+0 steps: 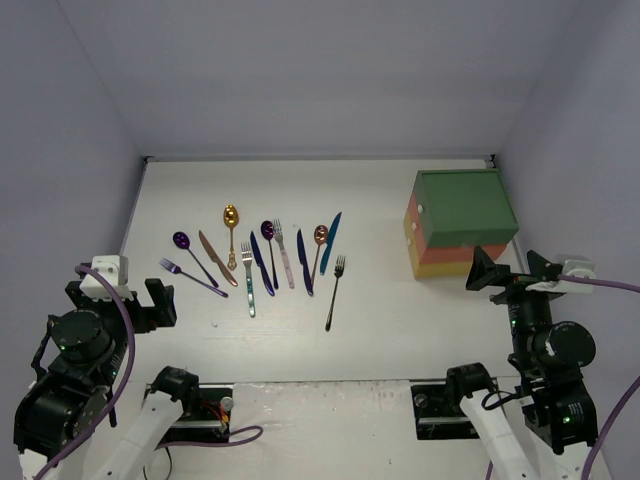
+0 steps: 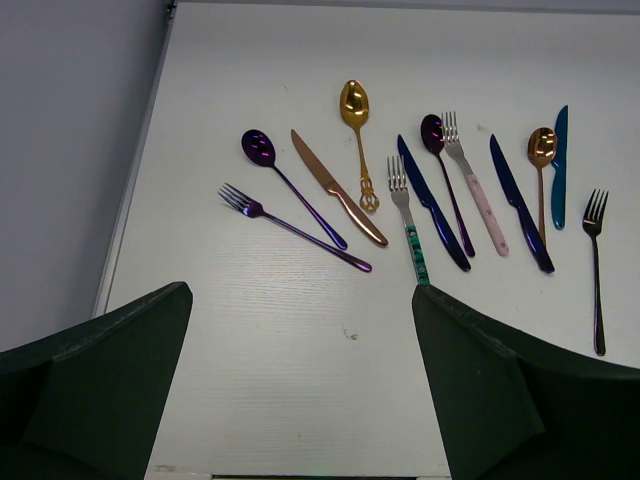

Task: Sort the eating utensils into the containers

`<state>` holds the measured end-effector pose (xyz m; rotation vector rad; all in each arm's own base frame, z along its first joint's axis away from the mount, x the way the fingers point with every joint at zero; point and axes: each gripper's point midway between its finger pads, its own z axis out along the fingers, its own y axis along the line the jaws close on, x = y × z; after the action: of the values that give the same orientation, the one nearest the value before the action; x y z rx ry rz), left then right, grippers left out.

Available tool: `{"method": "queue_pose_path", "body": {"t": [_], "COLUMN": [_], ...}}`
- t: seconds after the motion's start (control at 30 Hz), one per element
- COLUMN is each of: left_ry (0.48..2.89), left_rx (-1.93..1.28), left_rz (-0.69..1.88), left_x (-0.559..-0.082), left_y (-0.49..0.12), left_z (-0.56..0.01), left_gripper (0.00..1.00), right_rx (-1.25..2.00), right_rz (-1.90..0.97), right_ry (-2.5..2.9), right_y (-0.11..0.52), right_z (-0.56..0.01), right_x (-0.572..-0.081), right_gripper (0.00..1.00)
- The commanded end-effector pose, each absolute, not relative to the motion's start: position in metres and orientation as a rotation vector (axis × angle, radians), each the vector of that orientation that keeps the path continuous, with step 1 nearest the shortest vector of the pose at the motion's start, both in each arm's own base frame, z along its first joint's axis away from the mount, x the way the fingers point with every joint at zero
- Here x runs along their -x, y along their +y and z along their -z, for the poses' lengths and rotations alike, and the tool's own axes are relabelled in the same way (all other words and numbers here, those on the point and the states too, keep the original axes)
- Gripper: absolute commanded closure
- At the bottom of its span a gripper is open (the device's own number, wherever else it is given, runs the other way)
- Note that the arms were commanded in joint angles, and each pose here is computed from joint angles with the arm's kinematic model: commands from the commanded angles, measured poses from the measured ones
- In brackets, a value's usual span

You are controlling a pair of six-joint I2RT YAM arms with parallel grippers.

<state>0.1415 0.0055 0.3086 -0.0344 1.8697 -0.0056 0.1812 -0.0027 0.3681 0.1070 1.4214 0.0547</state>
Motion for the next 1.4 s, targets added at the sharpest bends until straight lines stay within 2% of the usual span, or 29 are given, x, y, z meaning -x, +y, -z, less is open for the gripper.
{"method": "queue_pose_path", "body": {"t": [0.0,0.23,0.43,0.87,1.07,1.37], "left_ry": [1.830,1.834,1.846,1.891,1.887,1.887], "left_rx": [0.029,0.023,0.006,0.027,0.077,0.089], "left_rz": [0.002,-0.001,0.024,-0.014,-0.027,-0.036], "left_x": [-0.151,-0.157,-0.171,-0.212,-0.221,-0.224], "left_y": [0.004,0.002,-0.007,-0.015,-0.012,-0.011], "left_z": [-0.323,-0.323,-0.316,-0.286,-0.261,-0.246], "left_gripper": [0.10,0.09,0.10,0.09,0.09,0.09], "right_rx": [-0.083,-0.080,-0.007,0.126,0.283,0.407], "right_rz": [-0.062,-0.055,-0.007,0.012,0.320,0.651], "right_ry": [1.372,1.396,1.476,1.701,1.803,1.853], "right_y": [0.002,0.003,0.010,0.065,0.138,0.174], "right_z": [-0.390,-0.386,-0.383,-0.380,-0.335,-0.264], "right_x": [-0.189,-0.196,-0.222,-0.320,-0.337,-0.334], "right_gripper": [0.00,0.00,0.00,0.00,0.00,0.00]}}
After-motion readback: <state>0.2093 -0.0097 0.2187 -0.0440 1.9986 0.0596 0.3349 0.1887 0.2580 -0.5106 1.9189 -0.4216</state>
